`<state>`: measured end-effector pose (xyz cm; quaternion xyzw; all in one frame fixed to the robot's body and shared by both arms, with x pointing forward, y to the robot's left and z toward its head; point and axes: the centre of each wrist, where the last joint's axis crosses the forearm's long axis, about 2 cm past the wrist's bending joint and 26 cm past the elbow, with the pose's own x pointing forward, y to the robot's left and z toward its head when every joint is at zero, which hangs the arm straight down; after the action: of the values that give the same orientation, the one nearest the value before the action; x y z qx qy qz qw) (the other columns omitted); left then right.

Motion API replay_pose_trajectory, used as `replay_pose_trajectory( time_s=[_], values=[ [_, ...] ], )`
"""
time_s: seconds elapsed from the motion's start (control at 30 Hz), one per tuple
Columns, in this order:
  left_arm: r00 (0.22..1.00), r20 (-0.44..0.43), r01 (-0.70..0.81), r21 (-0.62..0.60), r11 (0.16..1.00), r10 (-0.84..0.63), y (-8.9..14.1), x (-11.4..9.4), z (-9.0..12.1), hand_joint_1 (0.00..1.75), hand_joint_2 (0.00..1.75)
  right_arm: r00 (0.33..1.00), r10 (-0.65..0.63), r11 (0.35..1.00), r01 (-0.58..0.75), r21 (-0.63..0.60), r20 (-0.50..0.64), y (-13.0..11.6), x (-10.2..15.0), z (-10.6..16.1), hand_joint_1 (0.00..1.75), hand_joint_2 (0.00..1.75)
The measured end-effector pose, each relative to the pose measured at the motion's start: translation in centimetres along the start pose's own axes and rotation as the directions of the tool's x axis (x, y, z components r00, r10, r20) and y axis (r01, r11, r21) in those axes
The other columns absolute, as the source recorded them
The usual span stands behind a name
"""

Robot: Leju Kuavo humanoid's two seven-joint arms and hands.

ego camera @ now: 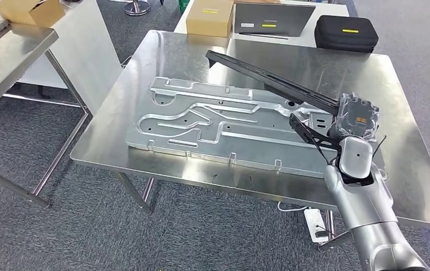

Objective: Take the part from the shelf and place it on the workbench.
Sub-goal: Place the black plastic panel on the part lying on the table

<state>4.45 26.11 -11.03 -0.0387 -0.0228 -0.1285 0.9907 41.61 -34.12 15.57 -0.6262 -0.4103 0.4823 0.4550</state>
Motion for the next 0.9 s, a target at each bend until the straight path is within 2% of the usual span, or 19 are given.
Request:
replay_pose_trajectory(
  time_s=[0.13,0.4,0.9],
  values=[
    [1.000,0.003,0.003,-0.007,1.000,-0.003,-0.1,0.0,0.0,0.00,1.75,1.000,0.009,0.999,-0.009,0.047,0.008,1.1,0.5,0.0,1.75,1.75],
    [1.000,0.009,0.018,-0.009,1.000,-0.018,-0.2,0.1,0.0,0.00,1.75,0.997,0.038,0.990,-0.047,0.133,0.064,3.5,2.4,1.5,1.75,1.75],
    [1.000,0.008,0.019,-0.016,1.000,-0.019,-0.5,-0.1,0.0,0.00,1.75,0.995,0.040,0.986,-0.053,0.155,0.086,3.6,3.3,1.6,1.75,1.75]
  ],
)
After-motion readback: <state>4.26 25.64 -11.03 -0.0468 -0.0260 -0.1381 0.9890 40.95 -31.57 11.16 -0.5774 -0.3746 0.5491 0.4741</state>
